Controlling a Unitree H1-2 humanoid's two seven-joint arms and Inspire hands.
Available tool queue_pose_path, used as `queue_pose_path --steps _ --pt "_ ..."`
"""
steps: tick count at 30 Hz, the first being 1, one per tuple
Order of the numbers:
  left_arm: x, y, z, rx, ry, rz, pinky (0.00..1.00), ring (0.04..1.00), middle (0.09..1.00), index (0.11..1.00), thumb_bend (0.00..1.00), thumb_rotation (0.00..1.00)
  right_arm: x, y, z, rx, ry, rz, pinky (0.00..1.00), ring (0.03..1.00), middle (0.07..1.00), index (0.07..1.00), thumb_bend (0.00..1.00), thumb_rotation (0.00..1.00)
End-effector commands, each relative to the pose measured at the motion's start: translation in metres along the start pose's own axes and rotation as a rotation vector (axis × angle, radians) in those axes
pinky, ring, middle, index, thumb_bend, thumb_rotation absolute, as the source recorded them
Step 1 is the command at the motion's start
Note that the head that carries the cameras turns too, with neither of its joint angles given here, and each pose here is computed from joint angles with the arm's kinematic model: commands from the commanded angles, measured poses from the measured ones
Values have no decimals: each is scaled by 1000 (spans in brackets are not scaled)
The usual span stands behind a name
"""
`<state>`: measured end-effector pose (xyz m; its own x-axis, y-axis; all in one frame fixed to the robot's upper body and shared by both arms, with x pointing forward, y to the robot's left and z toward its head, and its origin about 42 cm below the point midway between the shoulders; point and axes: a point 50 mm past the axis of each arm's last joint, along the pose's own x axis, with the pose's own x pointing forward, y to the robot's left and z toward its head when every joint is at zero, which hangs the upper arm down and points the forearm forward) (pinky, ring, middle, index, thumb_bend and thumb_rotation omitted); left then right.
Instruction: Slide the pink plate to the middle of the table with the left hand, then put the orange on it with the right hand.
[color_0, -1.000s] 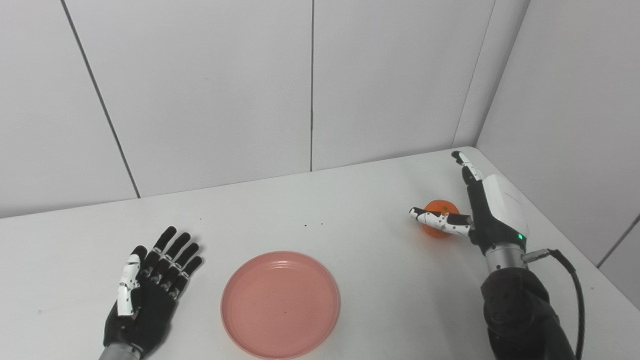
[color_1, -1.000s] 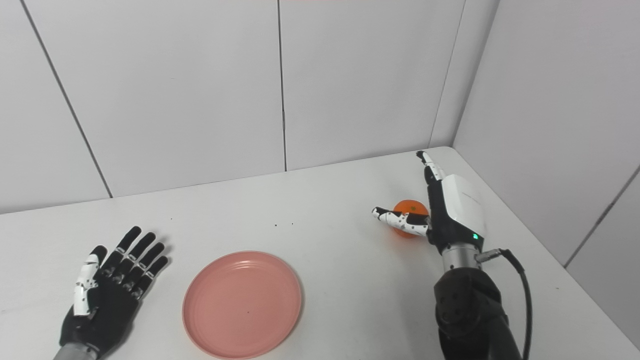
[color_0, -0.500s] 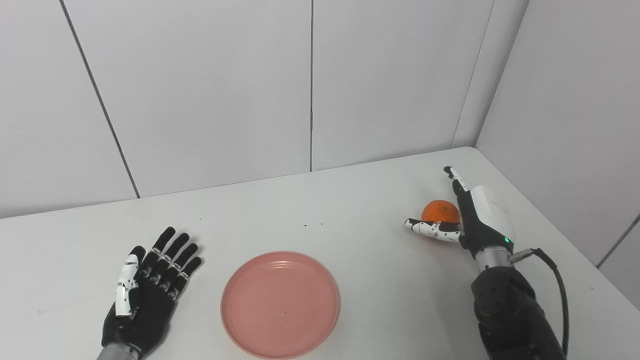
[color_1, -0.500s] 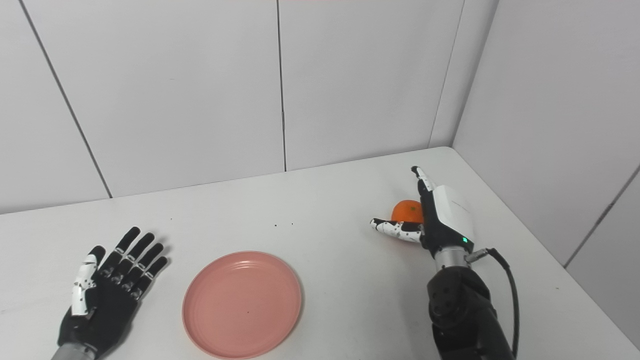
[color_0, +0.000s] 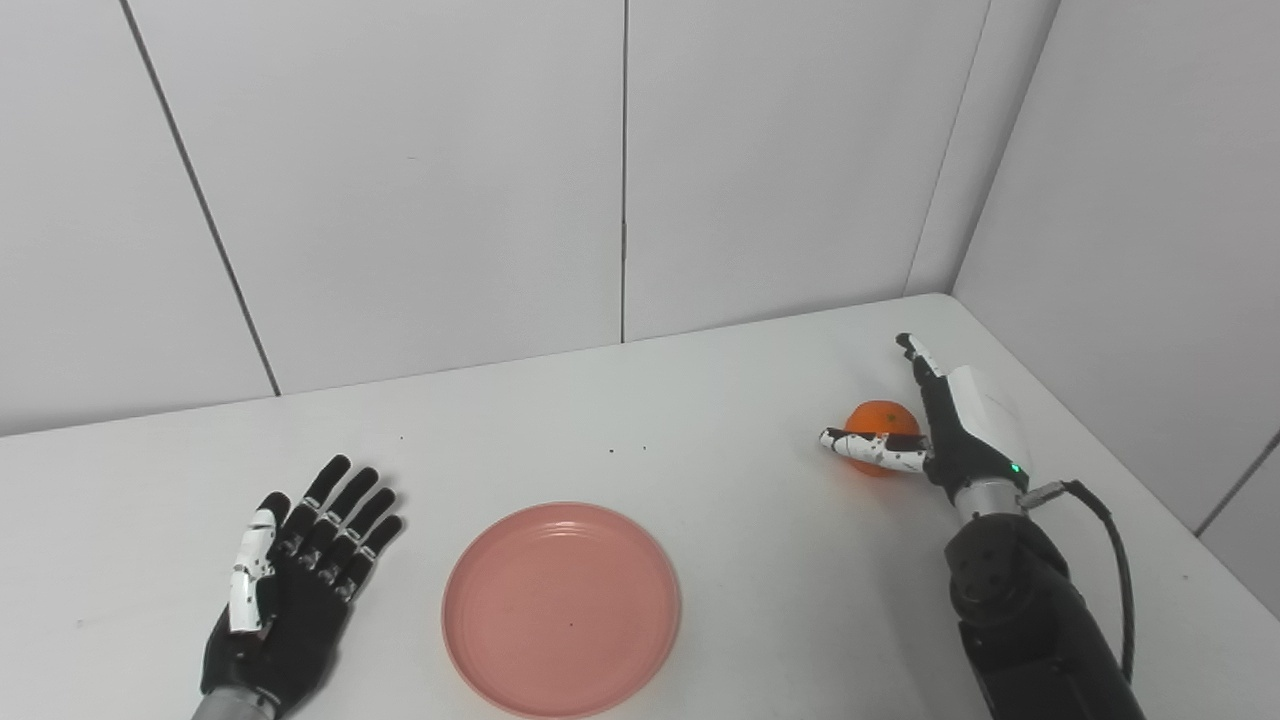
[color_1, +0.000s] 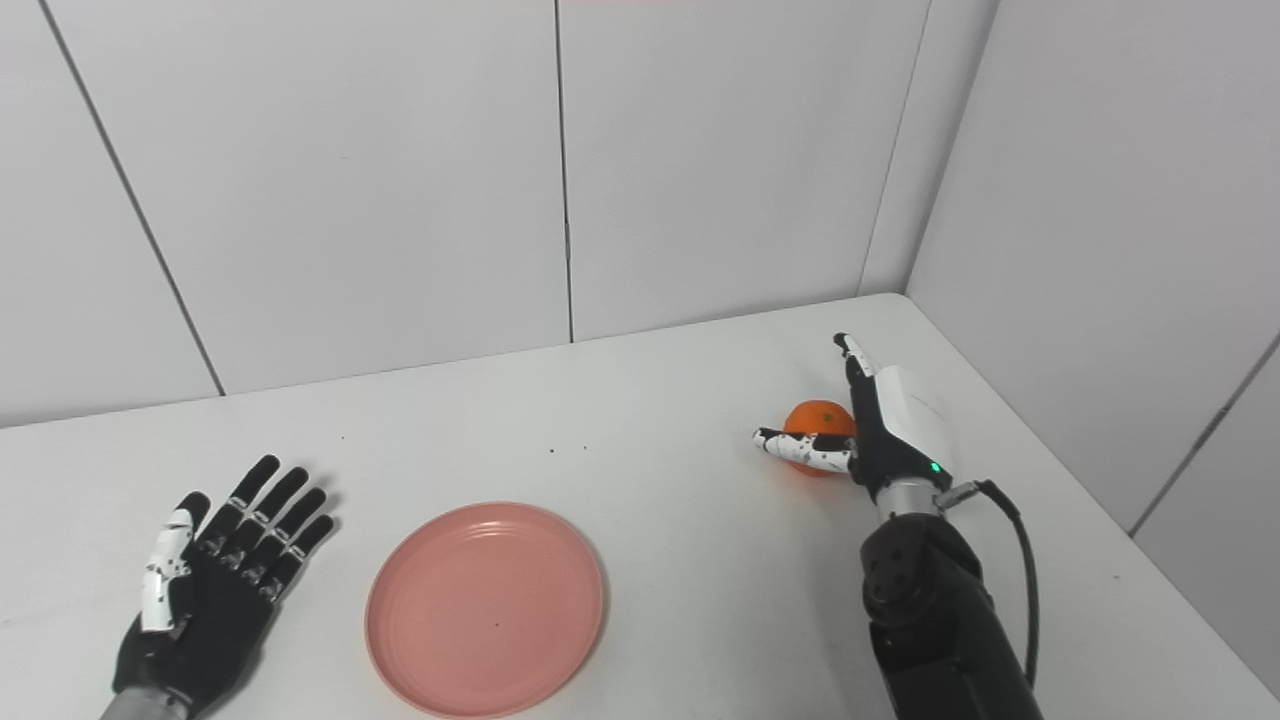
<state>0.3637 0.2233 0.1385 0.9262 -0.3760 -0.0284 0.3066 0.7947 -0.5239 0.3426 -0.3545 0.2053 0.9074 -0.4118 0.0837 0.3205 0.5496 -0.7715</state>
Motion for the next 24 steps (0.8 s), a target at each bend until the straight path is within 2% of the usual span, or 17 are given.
queue_pose_path --steps 1,14,24 --pt "-11 15 -13 -11 88 75 926 909 913 912 315 1000 13 -19 9 -6 -36 -72 749 859 904 913 1000 414" --pt "-12 16 -12 -5 87 70 928 911 913 911 314 1000 21 -16 3 -6 -4 -42 750 864 909 914 1000 420" --pt "-12 16 -11 -9 90 77 923 907 908 906 315 1000 29 -2 1 -19 27 21 739 854 905 906 1000 446"
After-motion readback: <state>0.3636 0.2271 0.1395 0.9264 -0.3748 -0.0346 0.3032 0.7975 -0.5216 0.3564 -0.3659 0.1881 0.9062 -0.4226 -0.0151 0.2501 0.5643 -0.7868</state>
